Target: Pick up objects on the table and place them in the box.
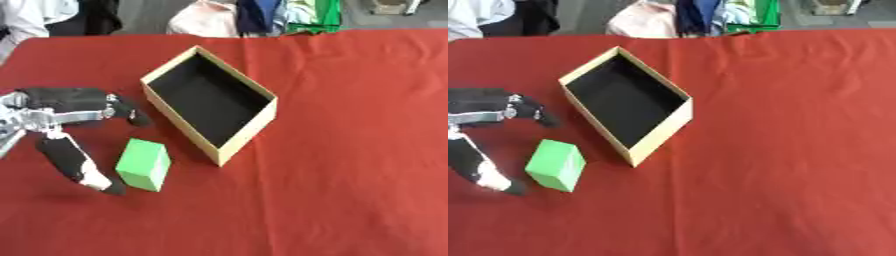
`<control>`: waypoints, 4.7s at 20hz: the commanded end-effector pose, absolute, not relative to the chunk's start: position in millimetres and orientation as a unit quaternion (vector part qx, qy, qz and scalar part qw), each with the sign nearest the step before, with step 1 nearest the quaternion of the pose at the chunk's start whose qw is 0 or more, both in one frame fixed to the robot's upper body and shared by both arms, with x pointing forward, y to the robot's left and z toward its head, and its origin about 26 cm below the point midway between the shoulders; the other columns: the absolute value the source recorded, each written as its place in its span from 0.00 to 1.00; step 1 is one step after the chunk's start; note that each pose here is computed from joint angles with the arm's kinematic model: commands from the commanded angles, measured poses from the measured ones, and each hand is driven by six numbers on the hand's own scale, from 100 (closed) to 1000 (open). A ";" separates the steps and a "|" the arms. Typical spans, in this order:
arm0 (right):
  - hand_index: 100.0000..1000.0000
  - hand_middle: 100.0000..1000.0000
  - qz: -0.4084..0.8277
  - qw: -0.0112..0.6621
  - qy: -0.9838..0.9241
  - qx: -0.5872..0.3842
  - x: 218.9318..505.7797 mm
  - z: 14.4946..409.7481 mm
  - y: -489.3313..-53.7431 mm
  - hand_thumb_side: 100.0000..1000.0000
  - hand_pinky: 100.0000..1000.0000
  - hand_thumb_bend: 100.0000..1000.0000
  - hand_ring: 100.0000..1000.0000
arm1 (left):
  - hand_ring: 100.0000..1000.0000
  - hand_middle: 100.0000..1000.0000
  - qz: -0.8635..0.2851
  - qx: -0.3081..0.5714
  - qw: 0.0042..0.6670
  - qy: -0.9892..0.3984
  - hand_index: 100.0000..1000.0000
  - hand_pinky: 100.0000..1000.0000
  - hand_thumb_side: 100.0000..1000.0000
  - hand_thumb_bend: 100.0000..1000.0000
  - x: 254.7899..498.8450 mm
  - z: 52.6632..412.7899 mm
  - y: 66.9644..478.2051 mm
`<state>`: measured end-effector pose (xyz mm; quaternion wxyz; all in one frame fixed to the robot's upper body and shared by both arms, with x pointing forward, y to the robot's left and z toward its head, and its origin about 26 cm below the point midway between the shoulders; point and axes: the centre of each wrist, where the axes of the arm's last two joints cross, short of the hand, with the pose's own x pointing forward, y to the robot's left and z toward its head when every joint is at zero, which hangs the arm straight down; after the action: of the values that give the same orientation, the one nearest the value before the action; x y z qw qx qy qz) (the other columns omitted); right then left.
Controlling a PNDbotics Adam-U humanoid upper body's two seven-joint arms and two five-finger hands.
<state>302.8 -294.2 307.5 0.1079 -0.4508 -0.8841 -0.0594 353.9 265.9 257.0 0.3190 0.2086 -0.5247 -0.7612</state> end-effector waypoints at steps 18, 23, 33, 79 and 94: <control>0.70 0.73 -0.065 0.098 -0.887 -0.447 298.6 312.7 -294.1 0.00 0.75 0.00 0.69 | 0.76 0.68 -0.756 0.298 0.305 -0.496 0.85 0.76 0.20 0.52 369.6 243.3 267.5; 0.70 0.73 -0.066 0.099 -0.887 -0.447 298.7 312.0 -294.1 0.00 0.74 0.00 0.69 | 0.75 0.67 -0.759 0.294 0.309 -0.492 0.85 0.75 0.15 0.50 373.4 239.0 267.6; 0.70 0.72 -0.071 0.101 -0.885 -0.449 298.7 310.8 -294.9 0.00 0.74 0.00 0.69 | 0.65 0.55 -0.760 0.273 0.327 -0.492 0.77 0.65 0.00 0.38 375.8 233.2 264.8; 0.70 0.72 -0.077 0.109 -0.883 -0.449 299.1 307.1 -295.3 0.00 0.74 0.00 0.69 | 0.57 0.48 -0.746 0.267 0.329 -0.513 0.66 0.57 0.00 0.30 378.6 237.5 249.1; 0.70 0.72 -0.079 0.105 -0.882 -0.453 298.7 308.2 -296.5 0.00 0.74 0.00 0.69 | 0.48 0.39 -0.663 0.319 0.306 -0.604 0.54 0.45 0.00 0.10 356.0 298.4 272.2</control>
<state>303.5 -295.5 298.3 0.1235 -0.4524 -0.8800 -0.0753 362.8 263.5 275.6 0.3200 0.2933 -0.5893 -0.6813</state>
